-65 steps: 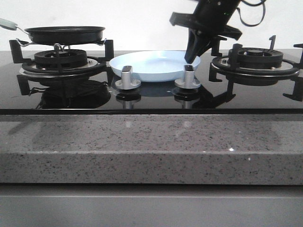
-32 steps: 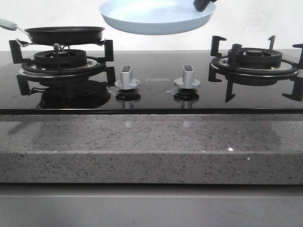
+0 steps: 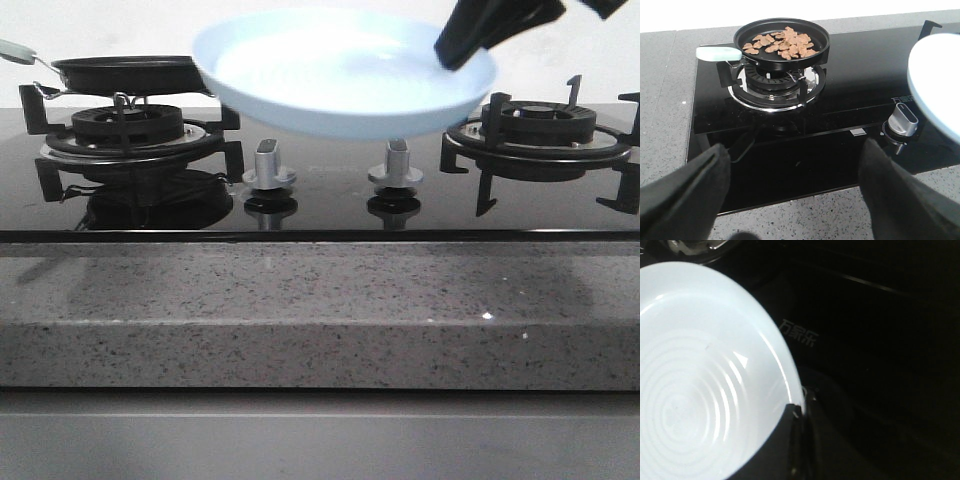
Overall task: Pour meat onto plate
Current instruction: 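Lift the light blue plate with the right gripper and bring it toward the pan, then grasp the pale green pan handle with the left gripper and lift the pan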
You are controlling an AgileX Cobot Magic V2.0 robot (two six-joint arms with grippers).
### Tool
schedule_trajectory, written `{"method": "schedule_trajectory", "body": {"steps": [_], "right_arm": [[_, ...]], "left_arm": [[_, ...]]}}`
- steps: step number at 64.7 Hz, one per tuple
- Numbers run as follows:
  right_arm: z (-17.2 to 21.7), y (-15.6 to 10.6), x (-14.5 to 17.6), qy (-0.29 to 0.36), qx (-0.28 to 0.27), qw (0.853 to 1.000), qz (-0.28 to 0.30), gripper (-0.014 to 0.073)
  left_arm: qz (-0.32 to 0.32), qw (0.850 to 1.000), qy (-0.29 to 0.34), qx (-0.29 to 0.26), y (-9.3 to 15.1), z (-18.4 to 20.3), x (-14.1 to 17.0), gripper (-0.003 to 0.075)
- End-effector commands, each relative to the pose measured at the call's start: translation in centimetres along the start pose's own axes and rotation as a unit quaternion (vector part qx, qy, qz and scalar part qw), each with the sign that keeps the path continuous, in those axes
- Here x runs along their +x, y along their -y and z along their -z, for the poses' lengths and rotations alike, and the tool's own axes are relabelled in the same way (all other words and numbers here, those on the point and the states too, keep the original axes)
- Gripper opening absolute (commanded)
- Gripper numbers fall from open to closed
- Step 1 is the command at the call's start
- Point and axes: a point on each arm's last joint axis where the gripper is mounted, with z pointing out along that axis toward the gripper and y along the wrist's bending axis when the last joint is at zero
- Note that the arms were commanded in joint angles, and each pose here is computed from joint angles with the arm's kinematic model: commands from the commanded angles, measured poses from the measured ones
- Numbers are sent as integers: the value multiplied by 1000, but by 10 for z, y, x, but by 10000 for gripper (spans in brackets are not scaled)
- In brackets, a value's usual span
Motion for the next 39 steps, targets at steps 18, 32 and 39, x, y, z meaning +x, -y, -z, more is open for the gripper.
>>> {"method": "schedule_trajectory", "body": {"steps": [18, 32, 39], "right_arm": [[-3, -10, -7, 79, 22, 996, 19, -58], [-20, -2, -5, 66, 30, 997, 12, -58], [-23, -1, -4, 62, 30, 998, 11, -58]], "left_arm": [[1, 999, 47, 4, 1, 3, -15, 533], [1, 999, 47, 4, 1, 3, -15, 533], [1, 999, 47, 4, 1, 3, -15, 533]]}}
